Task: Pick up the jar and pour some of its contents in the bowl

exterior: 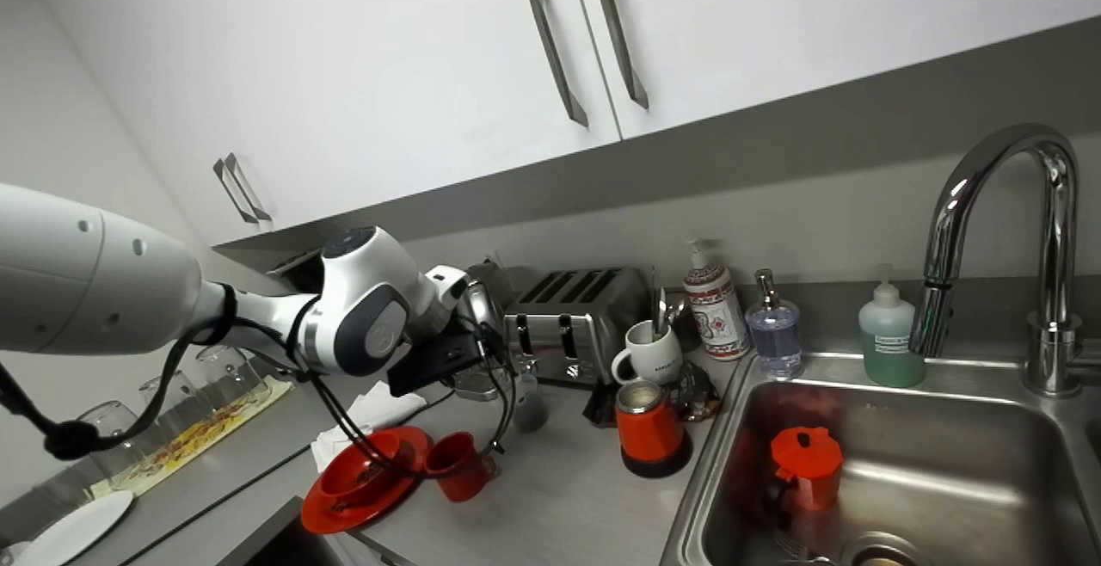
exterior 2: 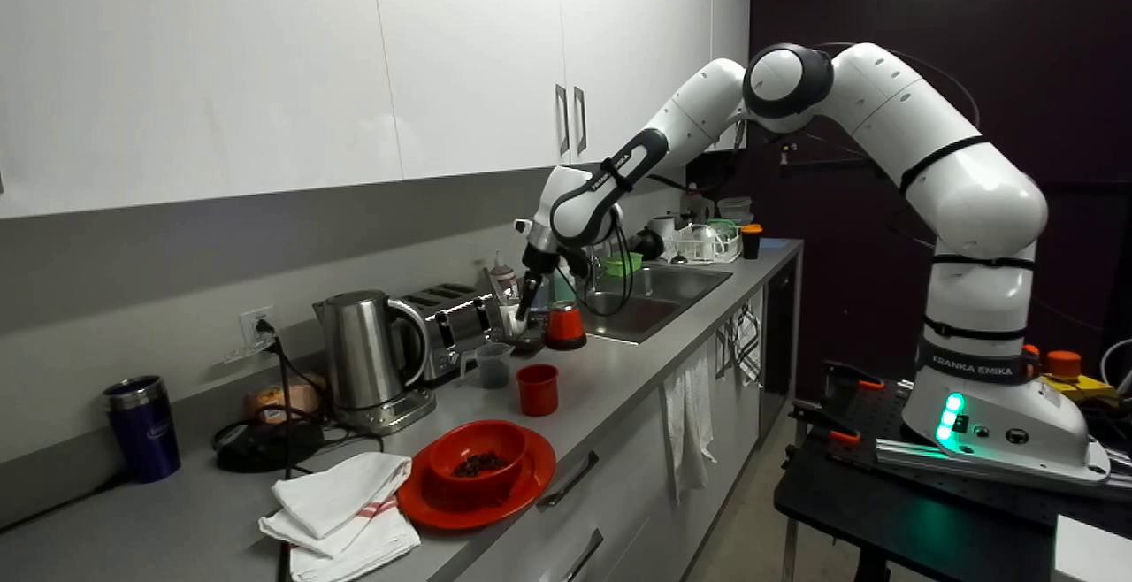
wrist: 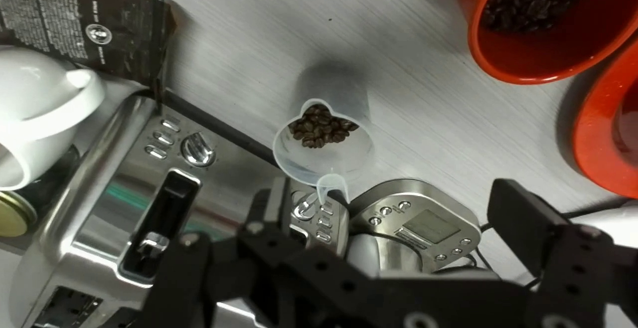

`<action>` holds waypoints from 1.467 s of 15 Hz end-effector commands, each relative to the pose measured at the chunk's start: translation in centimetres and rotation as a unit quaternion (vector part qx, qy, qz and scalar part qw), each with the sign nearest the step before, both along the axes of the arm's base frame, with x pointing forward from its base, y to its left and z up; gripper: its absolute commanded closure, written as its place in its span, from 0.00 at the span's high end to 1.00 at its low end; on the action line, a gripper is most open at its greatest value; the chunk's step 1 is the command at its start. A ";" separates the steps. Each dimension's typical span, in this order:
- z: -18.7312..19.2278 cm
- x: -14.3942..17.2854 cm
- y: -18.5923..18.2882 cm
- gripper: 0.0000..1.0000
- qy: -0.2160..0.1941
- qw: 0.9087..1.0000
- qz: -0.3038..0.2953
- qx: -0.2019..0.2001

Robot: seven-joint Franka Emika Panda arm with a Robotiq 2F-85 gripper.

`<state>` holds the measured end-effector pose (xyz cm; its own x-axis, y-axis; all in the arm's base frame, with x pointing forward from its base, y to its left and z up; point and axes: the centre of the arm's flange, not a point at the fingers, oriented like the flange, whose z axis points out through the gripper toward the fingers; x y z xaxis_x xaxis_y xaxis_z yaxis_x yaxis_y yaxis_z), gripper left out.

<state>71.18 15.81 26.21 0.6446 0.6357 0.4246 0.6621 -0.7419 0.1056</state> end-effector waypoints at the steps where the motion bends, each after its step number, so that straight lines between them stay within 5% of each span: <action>1: -1.1 1.6 1.3 1.00 0.010 0.999 0.033 0.016; 11: 4.4 7.6 3.8 1.00 -0.010 0.999 0.039 0.017; 22: 2.4 12.6 4.8 1.00 0.024 0.999 0.020 0.018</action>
<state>79.57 19.59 29.26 0.6215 0.6644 0.4151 0.7084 -0.7028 0.0641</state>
